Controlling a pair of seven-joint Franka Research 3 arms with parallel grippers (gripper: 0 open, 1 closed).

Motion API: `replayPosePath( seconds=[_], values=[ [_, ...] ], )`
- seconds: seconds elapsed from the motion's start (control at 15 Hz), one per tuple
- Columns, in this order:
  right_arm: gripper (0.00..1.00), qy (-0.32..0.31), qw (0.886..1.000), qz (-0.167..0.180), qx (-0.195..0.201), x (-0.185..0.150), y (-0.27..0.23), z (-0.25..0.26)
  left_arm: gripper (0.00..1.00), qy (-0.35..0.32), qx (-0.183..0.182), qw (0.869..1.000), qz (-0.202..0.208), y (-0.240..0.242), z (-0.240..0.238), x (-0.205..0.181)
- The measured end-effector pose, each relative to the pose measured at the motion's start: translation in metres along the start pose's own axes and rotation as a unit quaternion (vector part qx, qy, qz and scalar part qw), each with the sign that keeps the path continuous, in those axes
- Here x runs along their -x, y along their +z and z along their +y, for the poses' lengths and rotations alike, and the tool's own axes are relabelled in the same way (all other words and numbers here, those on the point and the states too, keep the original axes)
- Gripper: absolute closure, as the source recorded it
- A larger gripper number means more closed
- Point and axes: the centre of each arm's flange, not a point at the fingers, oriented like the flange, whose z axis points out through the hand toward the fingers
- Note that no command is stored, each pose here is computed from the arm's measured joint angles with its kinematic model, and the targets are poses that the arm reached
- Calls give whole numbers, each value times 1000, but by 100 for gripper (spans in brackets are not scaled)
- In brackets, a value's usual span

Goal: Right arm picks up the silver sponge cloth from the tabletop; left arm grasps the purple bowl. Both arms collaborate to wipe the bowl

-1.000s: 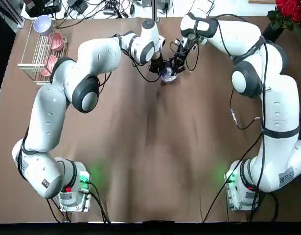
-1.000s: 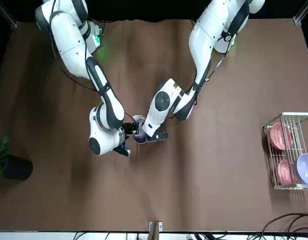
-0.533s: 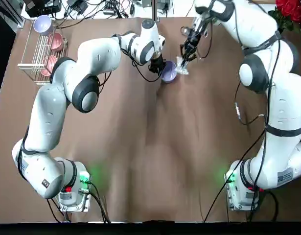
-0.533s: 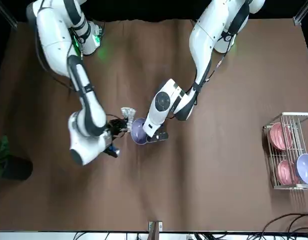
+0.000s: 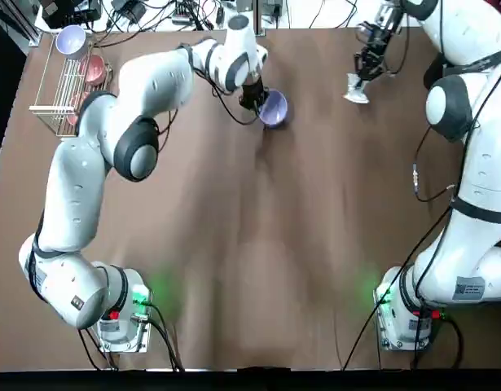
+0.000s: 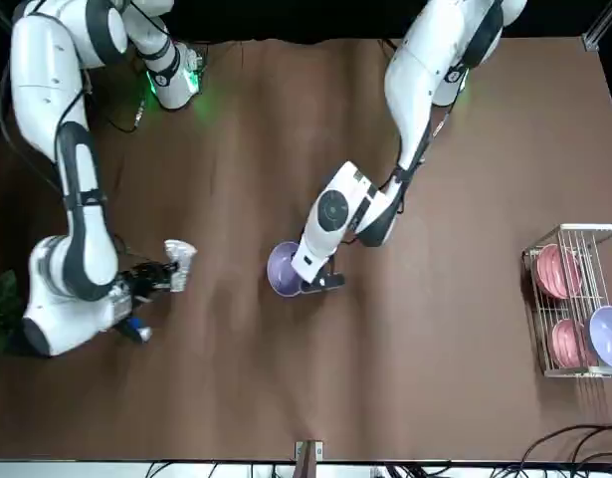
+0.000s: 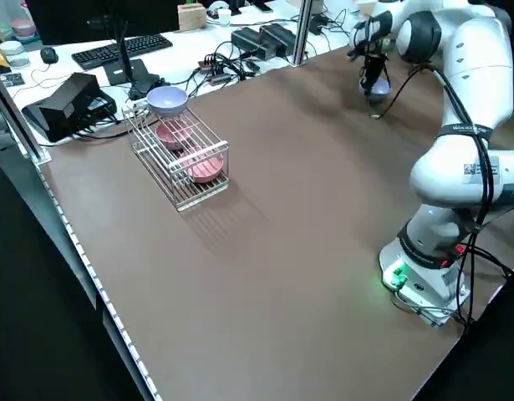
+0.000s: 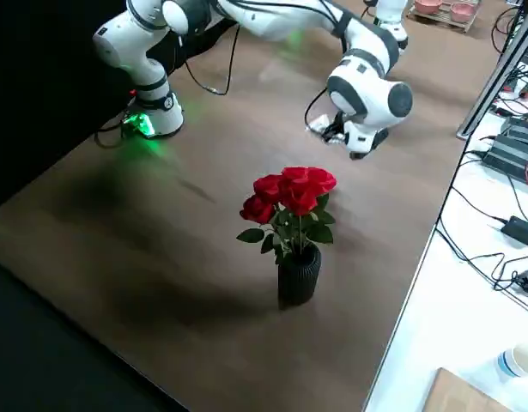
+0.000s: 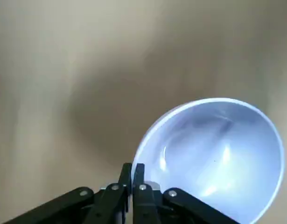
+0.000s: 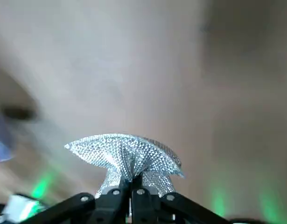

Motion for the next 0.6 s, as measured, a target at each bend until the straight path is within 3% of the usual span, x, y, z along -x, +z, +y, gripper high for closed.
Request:
replayPosePath(
  seconds=[0.27,0.6],
  values=[
    [97,-29,997,-2,73,-16,-3,77,95,17,-30,999,-23,-65,-54,-39],
    [97,-20,996,-1,89,-41,34,111,95,49,-55,996,-42,-108,-167,-83]
  ],
)
